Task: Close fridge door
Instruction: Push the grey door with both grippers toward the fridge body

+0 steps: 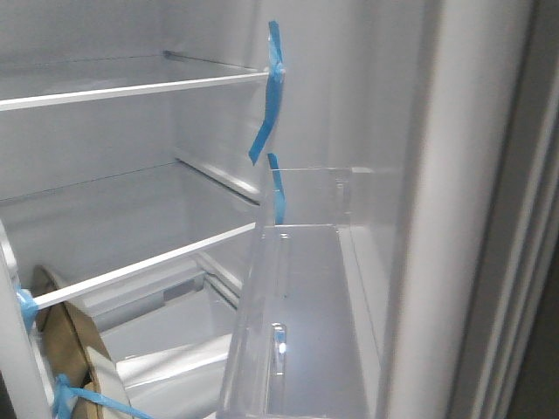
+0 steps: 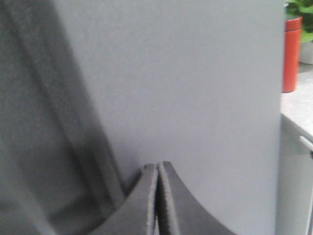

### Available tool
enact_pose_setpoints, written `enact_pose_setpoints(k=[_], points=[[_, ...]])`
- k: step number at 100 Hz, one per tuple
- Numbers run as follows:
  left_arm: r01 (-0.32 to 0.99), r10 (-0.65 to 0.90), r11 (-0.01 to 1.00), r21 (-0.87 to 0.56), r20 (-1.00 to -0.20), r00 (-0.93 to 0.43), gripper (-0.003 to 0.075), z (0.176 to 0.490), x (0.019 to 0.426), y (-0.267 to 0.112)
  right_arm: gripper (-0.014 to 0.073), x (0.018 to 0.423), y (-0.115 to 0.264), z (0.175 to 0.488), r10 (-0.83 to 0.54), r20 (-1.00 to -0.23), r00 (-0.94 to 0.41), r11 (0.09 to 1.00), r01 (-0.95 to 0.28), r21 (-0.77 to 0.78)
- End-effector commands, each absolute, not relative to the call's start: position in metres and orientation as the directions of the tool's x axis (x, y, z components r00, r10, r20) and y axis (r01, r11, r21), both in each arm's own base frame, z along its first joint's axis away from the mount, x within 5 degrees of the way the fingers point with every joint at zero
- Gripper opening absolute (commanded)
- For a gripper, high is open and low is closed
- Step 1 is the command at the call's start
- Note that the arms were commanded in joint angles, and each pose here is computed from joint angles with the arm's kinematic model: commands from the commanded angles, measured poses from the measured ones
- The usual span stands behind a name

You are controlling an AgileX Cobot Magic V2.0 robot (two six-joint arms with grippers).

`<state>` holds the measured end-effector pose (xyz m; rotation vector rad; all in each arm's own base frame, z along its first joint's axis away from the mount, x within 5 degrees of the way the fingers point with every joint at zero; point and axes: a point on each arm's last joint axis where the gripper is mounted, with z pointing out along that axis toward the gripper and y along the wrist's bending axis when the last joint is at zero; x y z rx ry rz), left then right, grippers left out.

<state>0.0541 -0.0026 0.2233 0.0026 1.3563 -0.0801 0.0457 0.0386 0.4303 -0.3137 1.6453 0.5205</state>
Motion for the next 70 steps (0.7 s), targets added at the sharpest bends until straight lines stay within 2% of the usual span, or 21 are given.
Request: enact_pose_setpoints(k=[1,70], points=[[0.056,-0.065,0.997,-0.053,-0.964,0.257,-0.0020,0.218,0.054,-0.002,-0.0044,0.052,0.041,0.443,0.121,-0.988,-0.095,0.847,-0.509,0.153],[0.056,-0.065,0.997,-0.053,-0.964,0.257,-0.0020,0.218,0.054,-0.002,-0.0044,0.110,0.077,0.437,0.121,-0.968,-0.218,0.702,-0.671,0.239]])
